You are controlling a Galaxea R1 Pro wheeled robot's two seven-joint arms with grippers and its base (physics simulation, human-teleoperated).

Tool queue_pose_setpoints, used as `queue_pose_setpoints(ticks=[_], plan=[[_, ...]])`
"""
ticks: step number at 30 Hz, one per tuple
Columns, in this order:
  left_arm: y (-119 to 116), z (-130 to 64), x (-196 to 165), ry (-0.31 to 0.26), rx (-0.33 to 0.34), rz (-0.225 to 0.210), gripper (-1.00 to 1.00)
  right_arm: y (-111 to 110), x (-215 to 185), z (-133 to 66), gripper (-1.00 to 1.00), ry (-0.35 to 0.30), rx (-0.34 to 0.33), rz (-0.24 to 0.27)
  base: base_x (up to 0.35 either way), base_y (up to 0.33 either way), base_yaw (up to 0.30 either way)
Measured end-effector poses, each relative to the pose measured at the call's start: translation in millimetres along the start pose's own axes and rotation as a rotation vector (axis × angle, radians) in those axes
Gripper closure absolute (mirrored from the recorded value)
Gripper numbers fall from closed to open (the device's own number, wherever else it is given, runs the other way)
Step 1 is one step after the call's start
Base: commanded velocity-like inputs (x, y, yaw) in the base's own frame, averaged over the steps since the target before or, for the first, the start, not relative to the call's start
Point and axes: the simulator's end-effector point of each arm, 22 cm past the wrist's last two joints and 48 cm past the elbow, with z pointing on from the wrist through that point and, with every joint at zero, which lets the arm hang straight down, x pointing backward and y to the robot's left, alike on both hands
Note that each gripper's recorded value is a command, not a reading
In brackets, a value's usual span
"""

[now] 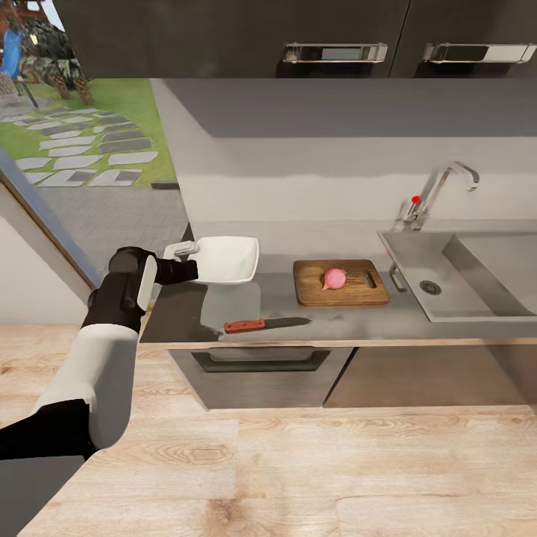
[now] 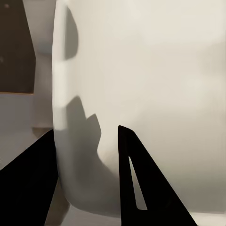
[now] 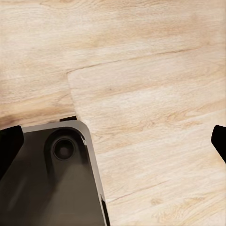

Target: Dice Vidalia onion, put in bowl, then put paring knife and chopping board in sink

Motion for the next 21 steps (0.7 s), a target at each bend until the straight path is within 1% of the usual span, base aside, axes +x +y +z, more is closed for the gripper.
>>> queue_pose_setpoints(ticks=[1,2,16,21], plan=[[0.3,-0.1,-0.2,0.0,-0.001,0.0,1.0,0.1,0.2,-0.1,-1.0,0.0,0.0,0.0,0.0,0.0,0.0],[0.5,-0.2,-0.3,-0.001,-0.001,0.0,-1.0,0.1,0.2,-0.1,-1.0,0.0,0.0,0.0,0.0,0.0,0.0],[1.0,-2.2,-3.2,-0.009,0.001,-0.003,-1.0,0.2,0.9,-0.4,-1.0,0.002,0.0,0.0,0.0,0.0,0.0],[0.7,-11.6,-17.3,-0.048,-0.001,0.002,-1.0,0.2,0.6,-0.3,-1.0,0.001,0.0,0.0,0.0,0.0,0.0]])
